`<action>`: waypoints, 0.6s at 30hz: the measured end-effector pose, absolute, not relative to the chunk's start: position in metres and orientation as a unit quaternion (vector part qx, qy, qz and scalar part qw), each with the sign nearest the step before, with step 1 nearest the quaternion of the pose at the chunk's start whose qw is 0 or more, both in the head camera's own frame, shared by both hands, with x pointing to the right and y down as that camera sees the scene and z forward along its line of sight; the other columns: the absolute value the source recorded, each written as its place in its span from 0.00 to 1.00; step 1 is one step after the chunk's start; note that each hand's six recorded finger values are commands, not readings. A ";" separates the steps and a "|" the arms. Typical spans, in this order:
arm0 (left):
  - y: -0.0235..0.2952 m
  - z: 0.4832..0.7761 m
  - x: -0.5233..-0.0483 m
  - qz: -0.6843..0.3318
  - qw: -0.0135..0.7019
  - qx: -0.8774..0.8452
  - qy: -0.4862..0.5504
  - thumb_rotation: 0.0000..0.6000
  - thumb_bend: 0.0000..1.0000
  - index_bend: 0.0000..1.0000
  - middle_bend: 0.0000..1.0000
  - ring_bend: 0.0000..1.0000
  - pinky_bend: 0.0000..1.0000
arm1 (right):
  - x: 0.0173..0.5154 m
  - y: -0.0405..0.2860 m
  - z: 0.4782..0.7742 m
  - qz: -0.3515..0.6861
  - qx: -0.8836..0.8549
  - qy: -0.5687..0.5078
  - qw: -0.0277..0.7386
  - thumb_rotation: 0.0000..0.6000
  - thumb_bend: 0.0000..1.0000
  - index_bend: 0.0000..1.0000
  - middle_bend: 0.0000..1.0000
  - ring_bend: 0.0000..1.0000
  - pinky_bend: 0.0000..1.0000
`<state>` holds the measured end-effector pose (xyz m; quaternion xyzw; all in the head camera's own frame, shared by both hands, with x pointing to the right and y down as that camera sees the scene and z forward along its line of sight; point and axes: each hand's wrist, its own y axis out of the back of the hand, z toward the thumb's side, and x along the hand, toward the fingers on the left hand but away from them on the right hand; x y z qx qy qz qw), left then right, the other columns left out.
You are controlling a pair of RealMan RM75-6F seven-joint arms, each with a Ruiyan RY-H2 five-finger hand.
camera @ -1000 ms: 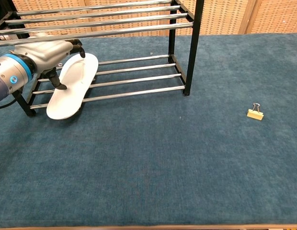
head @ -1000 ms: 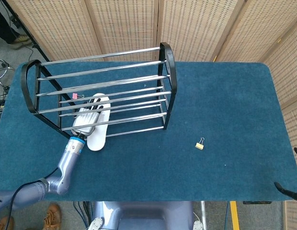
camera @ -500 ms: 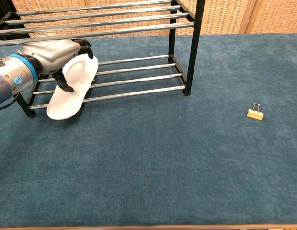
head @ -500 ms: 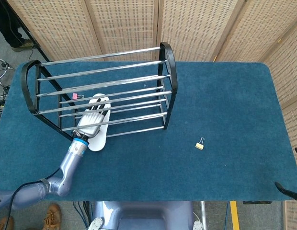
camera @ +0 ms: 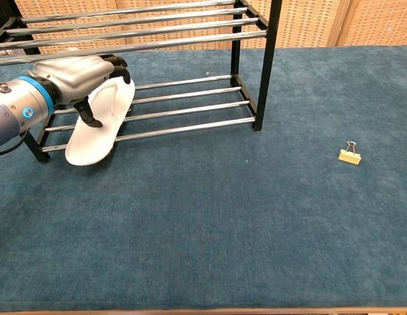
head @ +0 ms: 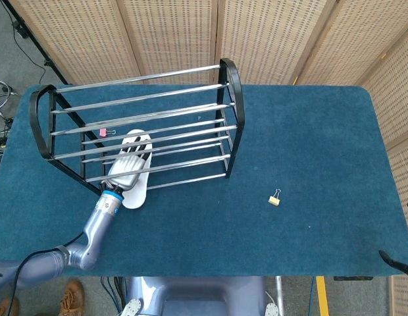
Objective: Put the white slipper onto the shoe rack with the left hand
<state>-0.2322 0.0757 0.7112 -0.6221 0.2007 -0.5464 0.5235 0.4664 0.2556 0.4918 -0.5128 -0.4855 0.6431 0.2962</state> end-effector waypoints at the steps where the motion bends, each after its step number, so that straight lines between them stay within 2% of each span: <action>1: 0.076 0.712 -0.232 -0.546 0.523 -0.622 0.200 1.00 0.07 0.23 0.09 0.02 0.22 | 0.466 0.256 0.492 0.643 -0.513 -0.486 0.296 1.00 0.00 0.00 0.00 0.00 0.00; 18: 0.087 0.710 -0.220 -0.526 0.543 -0.626 0.191 1.00 0.07 0.23 0.09 0.02 0.22 | 0.466 0.256 0.492 0.644 -0.513 -0.485 0.296 1.00 0.00 0.00 0.00 0.00 0.00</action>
